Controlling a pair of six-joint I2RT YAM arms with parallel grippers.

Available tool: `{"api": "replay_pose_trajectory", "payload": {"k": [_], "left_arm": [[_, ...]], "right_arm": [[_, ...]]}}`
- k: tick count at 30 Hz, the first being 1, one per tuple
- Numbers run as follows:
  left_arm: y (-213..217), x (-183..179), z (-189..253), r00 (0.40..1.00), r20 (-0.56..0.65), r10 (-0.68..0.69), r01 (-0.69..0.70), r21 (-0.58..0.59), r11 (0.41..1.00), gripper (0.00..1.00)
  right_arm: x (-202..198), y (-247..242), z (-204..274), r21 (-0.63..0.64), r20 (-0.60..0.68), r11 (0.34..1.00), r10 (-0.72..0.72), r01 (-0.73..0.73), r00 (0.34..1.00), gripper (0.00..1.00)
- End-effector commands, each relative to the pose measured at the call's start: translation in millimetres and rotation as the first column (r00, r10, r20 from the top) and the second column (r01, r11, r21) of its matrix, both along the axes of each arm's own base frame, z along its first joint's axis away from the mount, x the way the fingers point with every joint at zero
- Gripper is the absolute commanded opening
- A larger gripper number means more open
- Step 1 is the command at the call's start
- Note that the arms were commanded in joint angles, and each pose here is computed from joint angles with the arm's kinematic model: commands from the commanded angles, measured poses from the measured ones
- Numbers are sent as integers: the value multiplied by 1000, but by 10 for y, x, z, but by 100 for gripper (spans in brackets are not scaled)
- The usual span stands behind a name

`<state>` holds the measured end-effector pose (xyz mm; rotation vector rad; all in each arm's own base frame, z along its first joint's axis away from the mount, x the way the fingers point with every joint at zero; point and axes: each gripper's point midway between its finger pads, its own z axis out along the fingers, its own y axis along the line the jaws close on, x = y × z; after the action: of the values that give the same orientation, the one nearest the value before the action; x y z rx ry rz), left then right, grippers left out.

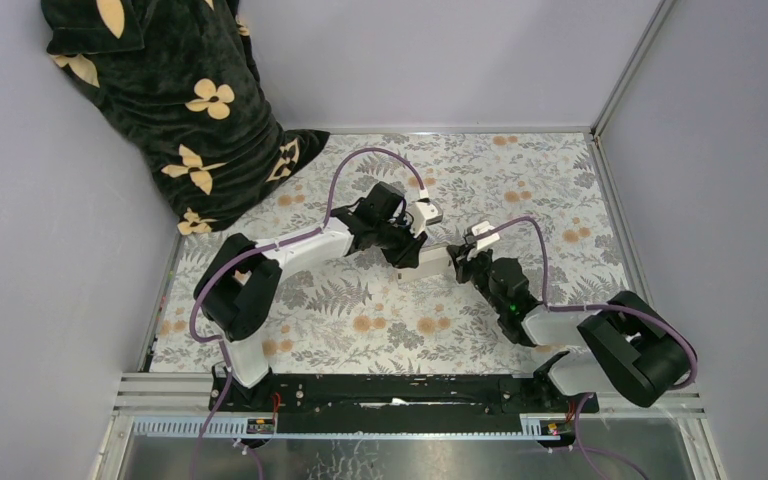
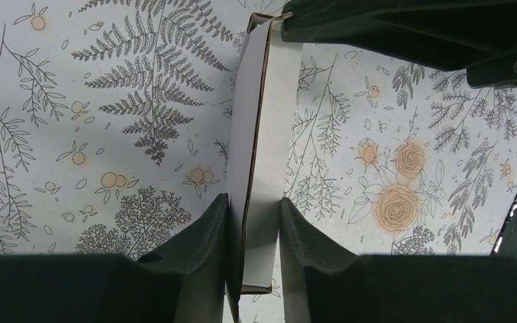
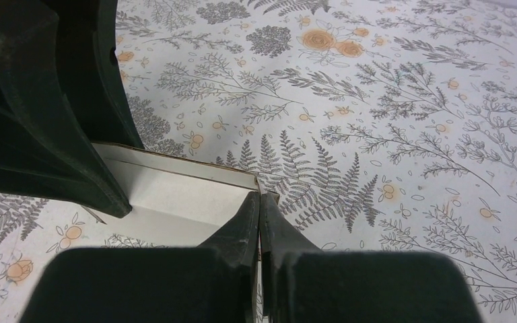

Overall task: Fold the paper box
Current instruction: Close the paper box at the center of the board.

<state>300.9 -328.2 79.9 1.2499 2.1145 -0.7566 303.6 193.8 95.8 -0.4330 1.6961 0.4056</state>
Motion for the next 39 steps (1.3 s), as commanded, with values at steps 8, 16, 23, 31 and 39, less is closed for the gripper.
{"api": "replay_pose_trajectory", "payload": {"k": [8, 16, 23, 31, 39], "left_arm": [[382, 402, -188, 981, 86, 175, -184, 111, 977, 25], [401, 425, -161, 977, 102, 189, -200, 110, 974, 25], [408, 447, -161, 974, 113, 197, -210, 116, 971, 25], [394, 499, -108, 962, 159, 221, -240, 111, 964, 26], [336, 519, -14, 960, 160, 228, -243, 76, 967, 28]], "right_arm": [[-295, -42, -332, -33, -16, 999, -24, 24, 1000, 0], [-330, -56, -382, 21, 5, 999, -43, 43, 999, 0], [-339, -51, -423, 52, 30, 998, -47, 46, 998, 0], [-343, -76, -452, 45, 24, 997, -61, 60, 998, 0], [-323, -54, -530, 32, 7, 998, -62, 62, 998, 0]]}}
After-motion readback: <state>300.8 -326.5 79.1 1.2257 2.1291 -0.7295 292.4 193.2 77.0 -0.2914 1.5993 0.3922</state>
